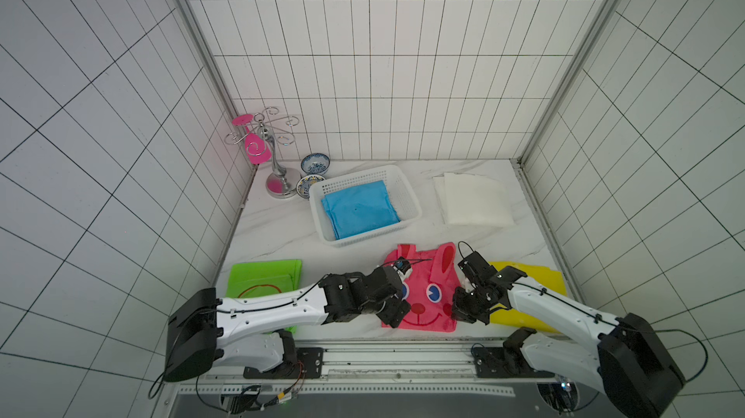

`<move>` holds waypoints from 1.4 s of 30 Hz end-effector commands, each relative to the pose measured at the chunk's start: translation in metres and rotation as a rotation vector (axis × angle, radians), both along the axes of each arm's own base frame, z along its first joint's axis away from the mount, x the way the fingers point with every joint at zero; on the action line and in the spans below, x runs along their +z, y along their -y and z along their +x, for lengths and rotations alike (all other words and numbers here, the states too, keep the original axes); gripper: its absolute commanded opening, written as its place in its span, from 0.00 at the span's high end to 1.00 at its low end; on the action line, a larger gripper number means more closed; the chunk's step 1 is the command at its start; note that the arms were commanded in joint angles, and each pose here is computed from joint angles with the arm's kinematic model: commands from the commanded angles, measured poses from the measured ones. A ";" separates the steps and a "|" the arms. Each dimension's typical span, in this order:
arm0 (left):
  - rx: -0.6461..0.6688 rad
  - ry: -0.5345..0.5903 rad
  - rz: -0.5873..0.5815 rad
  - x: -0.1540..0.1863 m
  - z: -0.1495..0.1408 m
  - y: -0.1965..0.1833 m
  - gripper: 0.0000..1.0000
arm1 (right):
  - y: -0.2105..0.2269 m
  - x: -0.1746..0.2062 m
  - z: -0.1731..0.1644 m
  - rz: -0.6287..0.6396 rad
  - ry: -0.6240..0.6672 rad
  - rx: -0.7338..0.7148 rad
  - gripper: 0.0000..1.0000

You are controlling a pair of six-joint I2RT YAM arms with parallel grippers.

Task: Put the folded raincoat in the basket
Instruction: Pick up the raincoat from the center of the board.

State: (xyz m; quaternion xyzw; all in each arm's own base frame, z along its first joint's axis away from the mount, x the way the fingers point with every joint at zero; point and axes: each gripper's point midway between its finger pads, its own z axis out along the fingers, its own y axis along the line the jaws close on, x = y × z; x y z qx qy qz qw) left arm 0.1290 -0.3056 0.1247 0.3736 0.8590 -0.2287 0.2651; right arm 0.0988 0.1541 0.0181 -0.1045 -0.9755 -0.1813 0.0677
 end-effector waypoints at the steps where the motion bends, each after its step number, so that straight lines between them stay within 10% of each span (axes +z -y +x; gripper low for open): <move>1: -0.227 0.204 -0.105 0.026 -0.007 0.011 0.17 | -0.008 0.012 0.000 0.053 0.011 0.002 1.00; 12: -0.433 0.545 0.029 -0.009 -0.017 -0.005 0.11 | -0.038 0.074 -0.004 0.338 -0.054 -0.120 1.00; 31: -0.377 0.705 0.191 -0.046 0.005 0.023 0.13 | -0.053 0.120 0.015 0.462 -0.083 -0.199 1.00; 37: -0.271 0.762 0.229 -0.046 0.023 0.032 0.50 | -0.056 0.130 0.020 0.472 -0.072 -0.204 1.00; 42: -0.180 0.788 0.275 -0.036 0.037 0.028 1.00 | -0.052 0.127 0.021 0.457 -0.053 -0.215 0.93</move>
